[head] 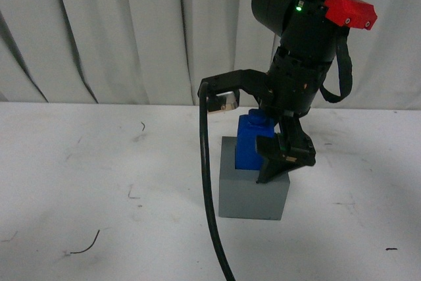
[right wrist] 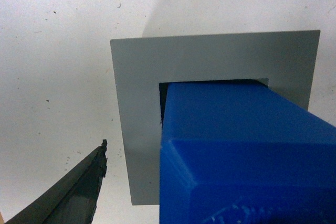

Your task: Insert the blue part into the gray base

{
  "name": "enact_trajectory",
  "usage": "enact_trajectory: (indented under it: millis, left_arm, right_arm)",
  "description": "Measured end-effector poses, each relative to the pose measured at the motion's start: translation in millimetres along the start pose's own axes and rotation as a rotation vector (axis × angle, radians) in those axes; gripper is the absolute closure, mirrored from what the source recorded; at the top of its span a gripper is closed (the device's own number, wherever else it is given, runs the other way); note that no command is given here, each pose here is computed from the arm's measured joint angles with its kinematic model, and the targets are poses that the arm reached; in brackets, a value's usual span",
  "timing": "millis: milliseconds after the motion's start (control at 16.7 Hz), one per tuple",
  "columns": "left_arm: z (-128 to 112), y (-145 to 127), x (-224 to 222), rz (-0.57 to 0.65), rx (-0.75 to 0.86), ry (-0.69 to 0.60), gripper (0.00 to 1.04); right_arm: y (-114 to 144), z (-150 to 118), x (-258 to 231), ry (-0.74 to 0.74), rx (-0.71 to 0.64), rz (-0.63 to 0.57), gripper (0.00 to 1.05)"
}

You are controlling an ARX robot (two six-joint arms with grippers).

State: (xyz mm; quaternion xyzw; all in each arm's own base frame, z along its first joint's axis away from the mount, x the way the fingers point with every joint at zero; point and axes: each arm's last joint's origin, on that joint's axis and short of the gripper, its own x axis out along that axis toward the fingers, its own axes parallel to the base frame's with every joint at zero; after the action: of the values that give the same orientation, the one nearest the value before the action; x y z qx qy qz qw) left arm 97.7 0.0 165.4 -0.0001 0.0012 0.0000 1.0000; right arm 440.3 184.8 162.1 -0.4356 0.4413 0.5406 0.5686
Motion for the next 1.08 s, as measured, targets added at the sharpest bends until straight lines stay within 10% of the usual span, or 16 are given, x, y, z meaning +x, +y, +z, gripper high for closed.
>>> enact_trajectory:
  millis: [660,1080]
  left_arm:
    - [0.0,0.0,0.0,0.0,0.0,0.0,0.07]
    - [0.0,0.0,0.0,0.0,0.0,0.0,0.07]
  right_arm:
    - [3.9,2.8,-50.2,-0.075,-0.061,-0.074,0.06]
    - [37.0,-15.8,-135.1,-0.537,-0.149,-0.432,0.06]
